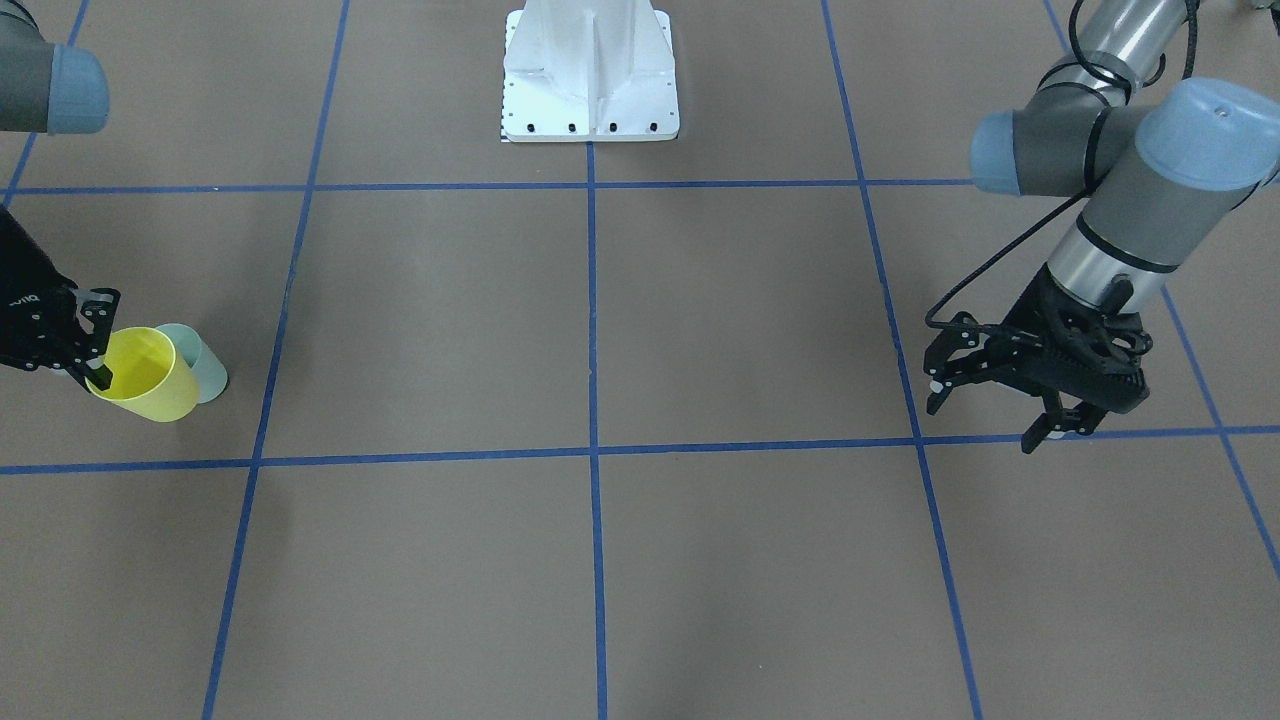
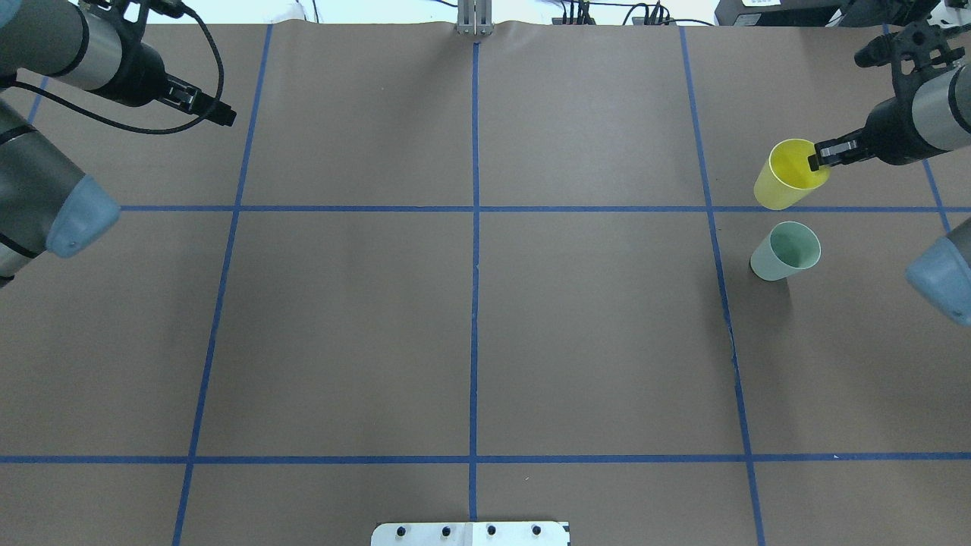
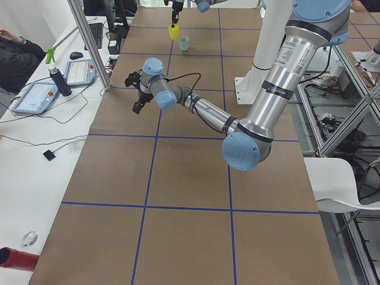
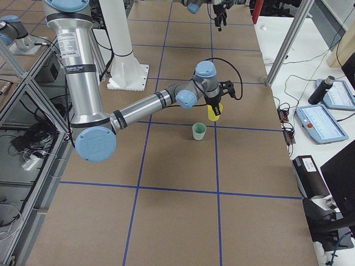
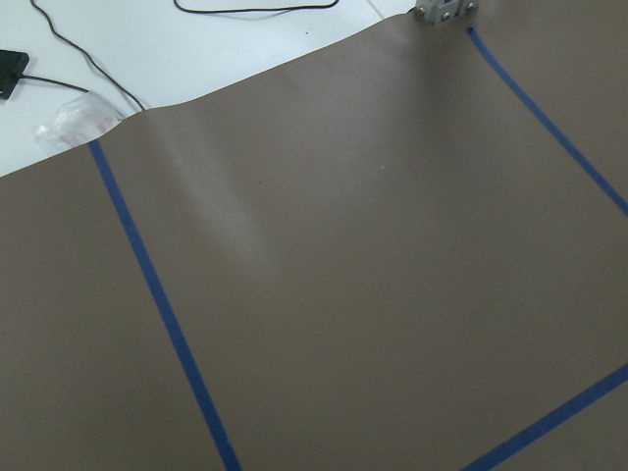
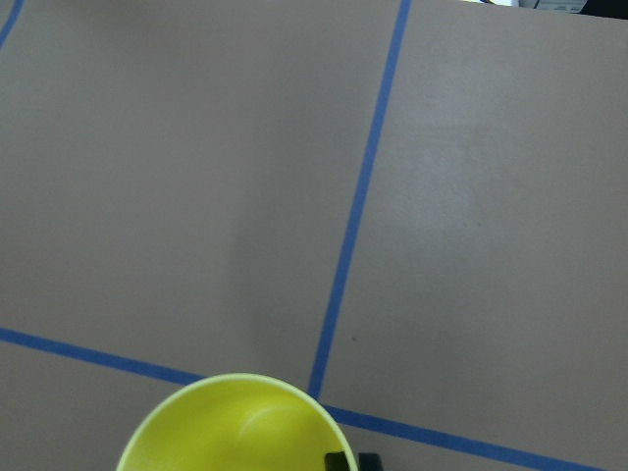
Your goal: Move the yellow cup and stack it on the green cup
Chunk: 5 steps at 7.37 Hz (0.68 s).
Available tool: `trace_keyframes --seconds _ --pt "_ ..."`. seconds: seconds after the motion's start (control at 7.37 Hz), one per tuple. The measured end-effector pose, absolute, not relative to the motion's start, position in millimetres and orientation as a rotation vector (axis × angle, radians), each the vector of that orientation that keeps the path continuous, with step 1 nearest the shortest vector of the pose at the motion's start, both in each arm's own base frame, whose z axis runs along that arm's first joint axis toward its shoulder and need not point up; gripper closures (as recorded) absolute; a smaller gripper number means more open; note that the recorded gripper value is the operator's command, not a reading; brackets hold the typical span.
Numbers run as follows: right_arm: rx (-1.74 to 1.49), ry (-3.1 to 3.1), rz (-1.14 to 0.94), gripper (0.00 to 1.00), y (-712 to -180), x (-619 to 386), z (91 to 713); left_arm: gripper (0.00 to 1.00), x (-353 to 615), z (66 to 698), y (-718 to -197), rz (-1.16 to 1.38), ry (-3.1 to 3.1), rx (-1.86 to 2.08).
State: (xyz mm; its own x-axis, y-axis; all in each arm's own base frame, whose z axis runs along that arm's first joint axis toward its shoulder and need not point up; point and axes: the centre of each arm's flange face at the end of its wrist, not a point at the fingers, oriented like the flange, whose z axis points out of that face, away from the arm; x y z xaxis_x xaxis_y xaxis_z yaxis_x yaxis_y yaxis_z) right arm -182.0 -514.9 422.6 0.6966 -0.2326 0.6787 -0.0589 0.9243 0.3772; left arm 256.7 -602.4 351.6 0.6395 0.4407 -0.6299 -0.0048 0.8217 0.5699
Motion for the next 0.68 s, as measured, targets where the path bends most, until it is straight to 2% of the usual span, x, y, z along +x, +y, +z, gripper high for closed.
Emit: trace_keyframes --seconds 0.68 --pt "0.316 -0.837 -0.130 1.00 -488 -176 443 0.00 235 378 -605 0.229 0.812 0.524"
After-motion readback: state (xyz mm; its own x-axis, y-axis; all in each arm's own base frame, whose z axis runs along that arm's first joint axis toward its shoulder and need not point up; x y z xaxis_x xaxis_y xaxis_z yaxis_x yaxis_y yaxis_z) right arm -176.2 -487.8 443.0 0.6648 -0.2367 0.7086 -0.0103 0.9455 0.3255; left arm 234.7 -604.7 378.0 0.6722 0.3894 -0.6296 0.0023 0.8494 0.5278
